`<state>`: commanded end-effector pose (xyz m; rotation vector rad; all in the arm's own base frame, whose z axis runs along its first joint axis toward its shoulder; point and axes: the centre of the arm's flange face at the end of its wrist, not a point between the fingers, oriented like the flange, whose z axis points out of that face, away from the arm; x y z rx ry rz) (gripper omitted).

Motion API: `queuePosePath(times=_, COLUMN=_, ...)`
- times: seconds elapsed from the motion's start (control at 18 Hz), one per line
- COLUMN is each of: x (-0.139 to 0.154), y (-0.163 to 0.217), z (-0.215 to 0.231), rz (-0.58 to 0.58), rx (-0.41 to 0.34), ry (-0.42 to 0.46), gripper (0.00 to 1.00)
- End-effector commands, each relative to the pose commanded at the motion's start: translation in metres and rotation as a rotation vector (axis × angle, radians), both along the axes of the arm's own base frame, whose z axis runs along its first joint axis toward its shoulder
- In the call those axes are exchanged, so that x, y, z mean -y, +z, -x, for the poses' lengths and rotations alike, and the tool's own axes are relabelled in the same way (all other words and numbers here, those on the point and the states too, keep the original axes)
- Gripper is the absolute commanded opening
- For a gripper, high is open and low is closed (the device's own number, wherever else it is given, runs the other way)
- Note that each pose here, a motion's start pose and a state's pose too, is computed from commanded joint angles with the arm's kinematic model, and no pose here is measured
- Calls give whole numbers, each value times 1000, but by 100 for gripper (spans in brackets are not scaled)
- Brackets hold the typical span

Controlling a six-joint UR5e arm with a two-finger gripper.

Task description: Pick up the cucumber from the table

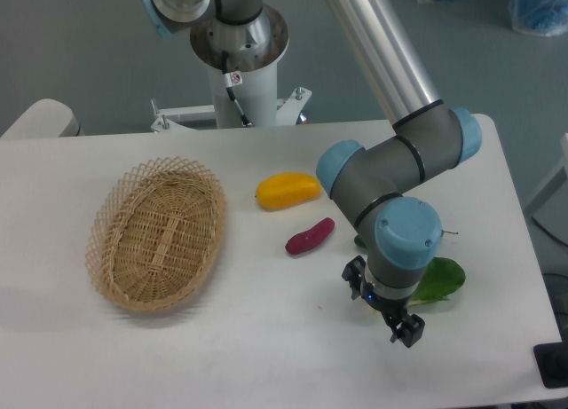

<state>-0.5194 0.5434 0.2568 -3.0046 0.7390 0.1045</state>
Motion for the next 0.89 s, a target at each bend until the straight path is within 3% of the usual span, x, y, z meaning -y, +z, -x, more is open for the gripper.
queuePosePath(times=0.61, x=0, y=-5, z=-7, rz=-16, rx=-19, ry=12, gripper=100)
queuePosePath(times=0.89, x=4, y=-1, z=-14, rz=-46, rx=-48, ry=72, gripper=100)
